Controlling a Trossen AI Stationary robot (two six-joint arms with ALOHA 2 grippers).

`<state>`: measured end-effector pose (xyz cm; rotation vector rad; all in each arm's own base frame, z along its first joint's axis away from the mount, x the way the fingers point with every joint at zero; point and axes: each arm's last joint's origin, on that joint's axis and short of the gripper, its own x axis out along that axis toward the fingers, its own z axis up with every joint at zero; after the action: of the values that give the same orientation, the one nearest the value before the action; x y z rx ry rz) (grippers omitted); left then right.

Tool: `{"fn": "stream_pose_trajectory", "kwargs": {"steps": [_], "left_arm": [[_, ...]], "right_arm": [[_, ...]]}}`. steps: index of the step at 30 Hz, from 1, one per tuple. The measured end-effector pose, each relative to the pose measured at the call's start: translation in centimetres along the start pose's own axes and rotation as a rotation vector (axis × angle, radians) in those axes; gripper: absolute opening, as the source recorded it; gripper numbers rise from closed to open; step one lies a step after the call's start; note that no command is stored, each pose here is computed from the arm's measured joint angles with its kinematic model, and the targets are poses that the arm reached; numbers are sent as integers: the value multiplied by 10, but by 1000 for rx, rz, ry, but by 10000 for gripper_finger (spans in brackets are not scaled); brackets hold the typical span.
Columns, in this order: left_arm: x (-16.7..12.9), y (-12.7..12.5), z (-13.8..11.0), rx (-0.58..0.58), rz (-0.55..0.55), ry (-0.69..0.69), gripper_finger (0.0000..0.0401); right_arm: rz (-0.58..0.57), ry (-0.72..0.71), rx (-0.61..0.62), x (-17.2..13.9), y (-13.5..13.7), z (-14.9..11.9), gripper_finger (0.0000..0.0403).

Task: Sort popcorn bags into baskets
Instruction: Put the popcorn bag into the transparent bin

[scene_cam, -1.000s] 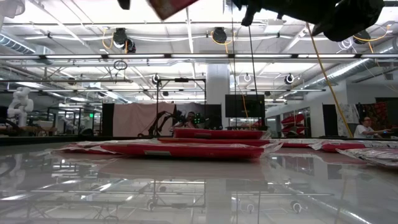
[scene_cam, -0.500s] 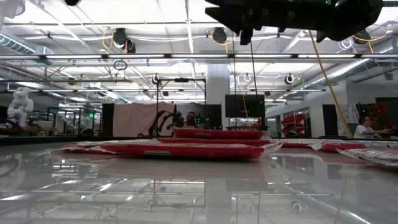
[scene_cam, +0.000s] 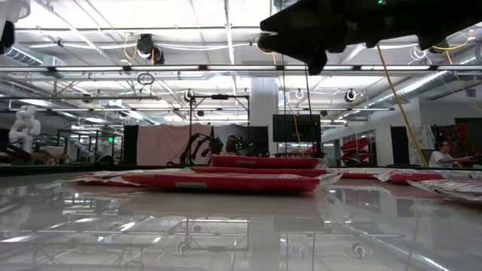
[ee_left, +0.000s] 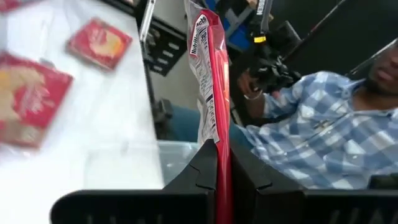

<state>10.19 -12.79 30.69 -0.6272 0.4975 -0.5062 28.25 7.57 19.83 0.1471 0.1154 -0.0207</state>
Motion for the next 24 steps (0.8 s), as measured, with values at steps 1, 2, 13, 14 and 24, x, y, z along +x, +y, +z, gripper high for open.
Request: {"fn": "stream_pose_trajectory", "kwargs": {"steps": [1,2,13,14,24], "left_arm": [[2,-2,-5,-19,6,20,18],[3,-3,-10,-34,21,45,21],[18,-9,-62,-90,213,205,17],[19,-9,-66,-96,229,217,17],[32,-8,-93,-128,324,298,40]], "right_arm": [[4,0,-2,-2,5,-1,161],[15,0,-3,-3,9,-2,161],[60,0,-39,-26,58,-12,161],[51,-3,-42,-28,61,-12,161],[21,-11,-64,-34,70,-14,161]]}}
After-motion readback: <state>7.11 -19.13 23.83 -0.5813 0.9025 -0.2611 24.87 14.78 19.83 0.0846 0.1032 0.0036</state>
